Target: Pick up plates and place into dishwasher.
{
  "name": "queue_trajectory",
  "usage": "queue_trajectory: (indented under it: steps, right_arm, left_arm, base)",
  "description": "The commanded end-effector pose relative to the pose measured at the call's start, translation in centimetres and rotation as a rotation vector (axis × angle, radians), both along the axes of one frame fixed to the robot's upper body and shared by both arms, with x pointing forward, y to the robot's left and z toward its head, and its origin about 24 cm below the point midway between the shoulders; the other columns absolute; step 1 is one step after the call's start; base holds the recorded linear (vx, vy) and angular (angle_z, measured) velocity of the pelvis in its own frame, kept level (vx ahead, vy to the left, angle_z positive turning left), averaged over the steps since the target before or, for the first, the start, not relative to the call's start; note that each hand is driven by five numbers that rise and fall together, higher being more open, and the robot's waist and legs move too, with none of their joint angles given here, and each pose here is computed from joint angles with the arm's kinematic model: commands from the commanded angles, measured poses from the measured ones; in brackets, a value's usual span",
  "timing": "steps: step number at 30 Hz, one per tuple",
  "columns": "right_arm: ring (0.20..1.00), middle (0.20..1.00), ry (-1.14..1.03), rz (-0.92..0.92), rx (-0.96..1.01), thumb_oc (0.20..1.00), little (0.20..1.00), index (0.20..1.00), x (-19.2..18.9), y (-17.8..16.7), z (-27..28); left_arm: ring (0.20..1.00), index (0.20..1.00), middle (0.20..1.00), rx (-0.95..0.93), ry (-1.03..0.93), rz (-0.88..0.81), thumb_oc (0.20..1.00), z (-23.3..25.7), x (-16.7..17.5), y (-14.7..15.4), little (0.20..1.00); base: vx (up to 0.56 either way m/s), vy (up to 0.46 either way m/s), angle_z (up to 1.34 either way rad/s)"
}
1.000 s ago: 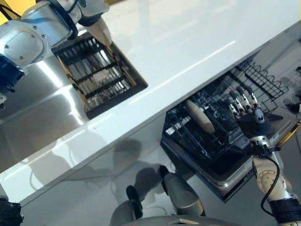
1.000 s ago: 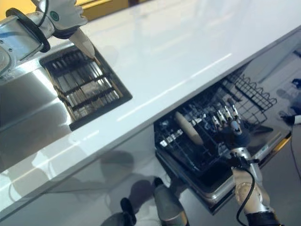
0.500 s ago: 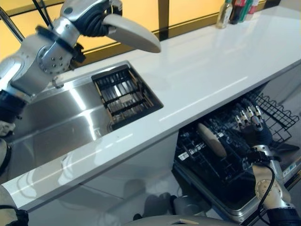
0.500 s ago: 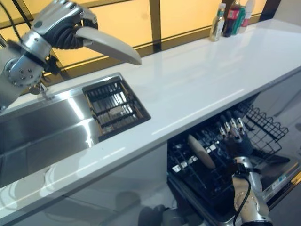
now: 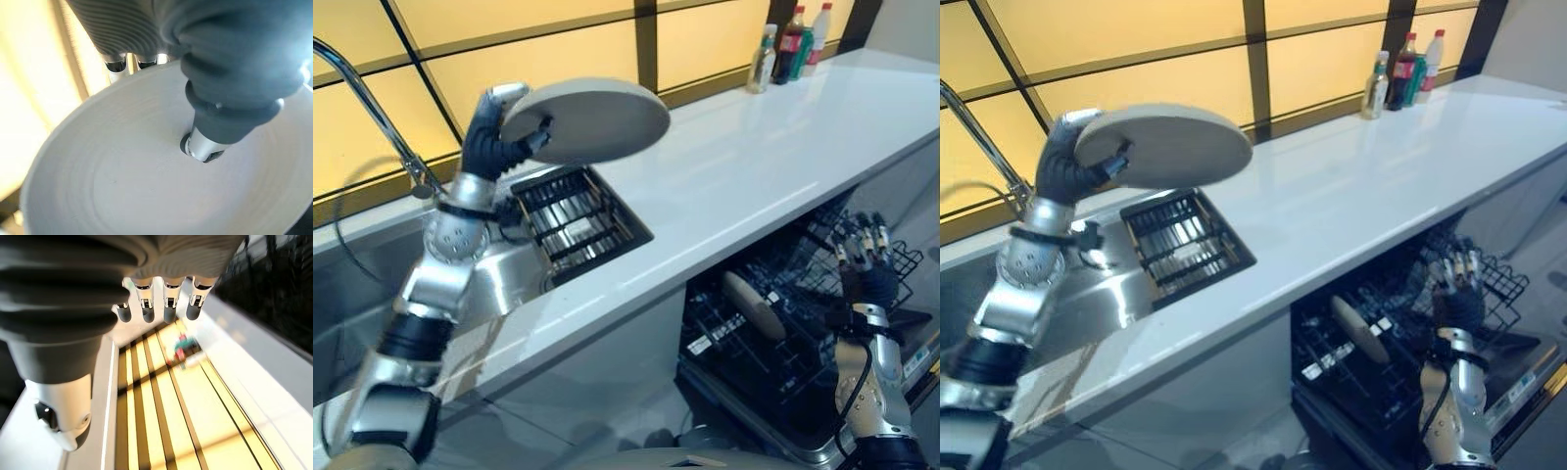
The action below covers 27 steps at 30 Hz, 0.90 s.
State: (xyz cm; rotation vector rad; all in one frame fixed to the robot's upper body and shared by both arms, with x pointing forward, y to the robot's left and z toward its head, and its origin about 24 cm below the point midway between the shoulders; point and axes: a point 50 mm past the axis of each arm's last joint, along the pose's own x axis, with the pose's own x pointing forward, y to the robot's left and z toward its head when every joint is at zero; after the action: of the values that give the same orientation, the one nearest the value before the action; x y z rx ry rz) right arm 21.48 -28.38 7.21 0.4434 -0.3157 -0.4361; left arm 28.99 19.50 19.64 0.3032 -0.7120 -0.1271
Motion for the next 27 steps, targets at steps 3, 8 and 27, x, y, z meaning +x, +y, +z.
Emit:
queue_trajectory:
  steps: [3, 8, 27]
  right_arm:
    - [1.0, 1.0, -0.173, -0.205, -0.008, 1.0, 1.0, 1.0, -0.1, -0.9, 3.7]
    - [1.0, 1.0, -0.284, -0.355, -0.111, 1.0, 1.0, 1.0, -0.7, -2.0, 6.6]
    - [1.0, 1.0, -0.388, 0.319, -0.5, 1.0, 1.0, 1.0, 2.2, 4.5, 10.1]
  left_arm:
    - [0.2, 0.2, 0.2, -0.149, -0.05, -0.152, 0.2, 0.6, -1.1, -1.6, 0.2]
    - [0.2, 0.2, 0.2, -0.239, 0.037, -0.243, 0.2, -1.0, -1.2, -2.8, 0.2]
    - [0.2, 0.2, 0.2, -0.337, 0.179, -0.425, 0.2, -3.7, -1.5, -5.8, 0.2]
  base:
    - [-0.06, -0.009, -0.11]
    - [-0.05, -0.014, -0.08]
    - [-0.03, -0.018, -0.02]
